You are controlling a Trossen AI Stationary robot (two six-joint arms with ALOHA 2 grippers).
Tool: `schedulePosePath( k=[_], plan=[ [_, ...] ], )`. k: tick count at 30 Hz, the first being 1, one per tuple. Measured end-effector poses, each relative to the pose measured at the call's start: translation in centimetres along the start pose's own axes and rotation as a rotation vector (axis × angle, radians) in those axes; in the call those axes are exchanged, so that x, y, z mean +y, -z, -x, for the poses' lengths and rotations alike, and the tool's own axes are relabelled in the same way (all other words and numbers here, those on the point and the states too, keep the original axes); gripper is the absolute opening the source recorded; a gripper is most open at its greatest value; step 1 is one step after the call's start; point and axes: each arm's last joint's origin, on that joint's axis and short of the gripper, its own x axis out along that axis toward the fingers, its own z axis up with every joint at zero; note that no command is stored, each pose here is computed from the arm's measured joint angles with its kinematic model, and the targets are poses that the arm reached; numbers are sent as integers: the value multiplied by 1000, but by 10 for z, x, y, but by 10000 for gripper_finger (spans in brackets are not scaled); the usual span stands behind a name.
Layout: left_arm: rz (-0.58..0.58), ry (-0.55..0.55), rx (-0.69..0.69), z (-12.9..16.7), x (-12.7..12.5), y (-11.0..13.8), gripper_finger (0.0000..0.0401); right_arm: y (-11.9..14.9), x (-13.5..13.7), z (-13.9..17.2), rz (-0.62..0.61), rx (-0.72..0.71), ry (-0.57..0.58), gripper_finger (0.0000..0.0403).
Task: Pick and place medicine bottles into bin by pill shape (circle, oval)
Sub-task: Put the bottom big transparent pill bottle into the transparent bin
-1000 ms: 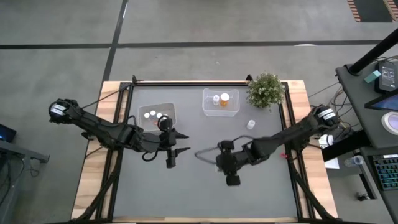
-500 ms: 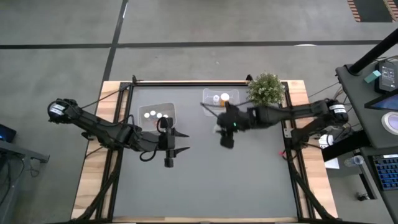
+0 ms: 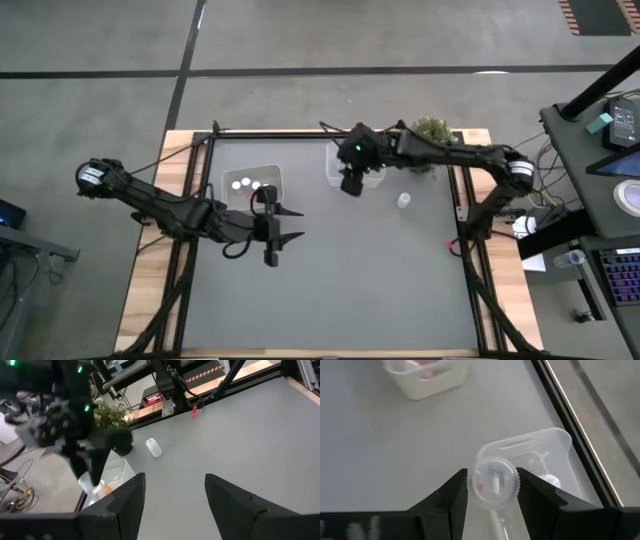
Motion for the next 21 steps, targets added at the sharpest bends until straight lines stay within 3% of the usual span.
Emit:
schedulePosePath(
  k=[7,21],
  plan=[
    [0,-3,-2,2,1,0,191,5,-33,-36,-95,78,41,145],
    [-20,-52,12,2,2,2,191,15,-45,-69,-163,142,49,145]
  ],
)
